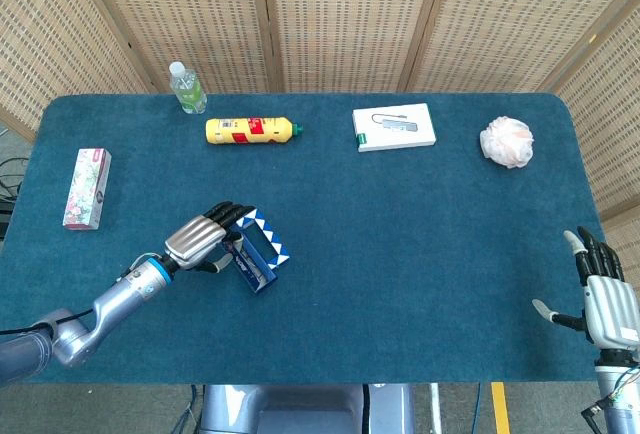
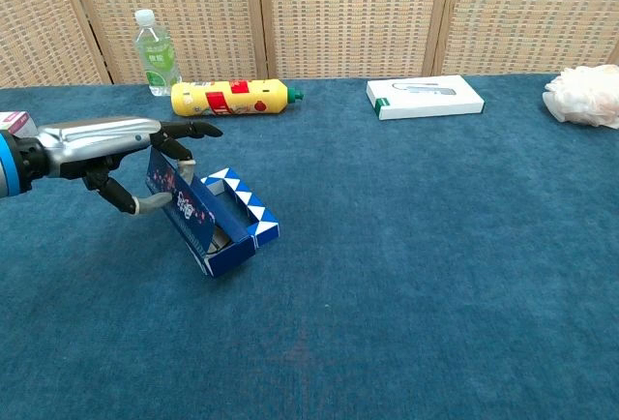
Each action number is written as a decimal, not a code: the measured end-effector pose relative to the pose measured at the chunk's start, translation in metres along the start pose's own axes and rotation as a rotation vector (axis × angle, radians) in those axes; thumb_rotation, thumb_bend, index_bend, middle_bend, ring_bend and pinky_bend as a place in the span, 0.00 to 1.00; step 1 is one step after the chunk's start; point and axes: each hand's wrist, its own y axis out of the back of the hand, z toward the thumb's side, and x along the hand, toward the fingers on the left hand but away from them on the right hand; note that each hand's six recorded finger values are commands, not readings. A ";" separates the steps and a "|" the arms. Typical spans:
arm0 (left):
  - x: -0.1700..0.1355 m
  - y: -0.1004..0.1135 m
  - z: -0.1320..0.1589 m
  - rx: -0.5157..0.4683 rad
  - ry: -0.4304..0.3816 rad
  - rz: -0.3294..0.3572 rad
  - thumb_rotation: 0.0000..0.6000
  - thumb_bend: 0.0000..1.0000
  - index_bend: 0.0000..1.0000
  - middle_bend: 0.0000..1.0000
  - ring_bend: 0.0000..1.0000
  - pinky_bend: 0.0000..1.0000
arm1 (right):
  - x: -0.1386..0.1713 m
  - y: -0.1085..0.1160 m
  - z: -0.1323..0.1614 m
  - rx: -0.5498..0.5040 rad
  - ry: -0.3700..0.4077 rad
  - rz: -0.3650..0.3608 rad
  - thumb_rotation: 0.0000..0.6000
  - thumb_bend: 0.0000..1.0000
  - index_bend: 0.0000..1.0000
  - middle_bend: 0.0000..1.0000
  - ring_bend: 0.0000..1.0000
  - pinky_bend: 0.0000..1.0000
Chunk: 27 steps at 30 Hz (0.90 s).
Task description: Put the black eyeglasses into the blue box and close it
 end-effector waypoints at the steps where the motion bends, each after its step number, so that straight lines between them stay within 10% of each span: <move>1: 0.001 0.000 0.000 0.003 0.001 0.000 1.00 0.49 0.80 0.00 0.00 0.00 | 0.000 0.000 0.000 0.000 0.000 0.000 1.00 0.03 0.00 0.00 0.00 0.00; 14: 0.006 -0.002 0.001 0.012 0.008 0.024 1.00 0.48 0.13 0.00 0.00 0.00 | 0.000 0.000 0.000 -0.003 0.000 0.003 1.00 0.03 0.00 0.00 0.00 0.00; 27: 0.010 0.009 0.000 0.009 0.007 0.061 1.00 0.42 0.00 0.00 0.00 0.00 | 0.000 0.000 -0.001 -0.005 -0.002 0.005 1.00 0.03 0.00 0.00 0.00 0.00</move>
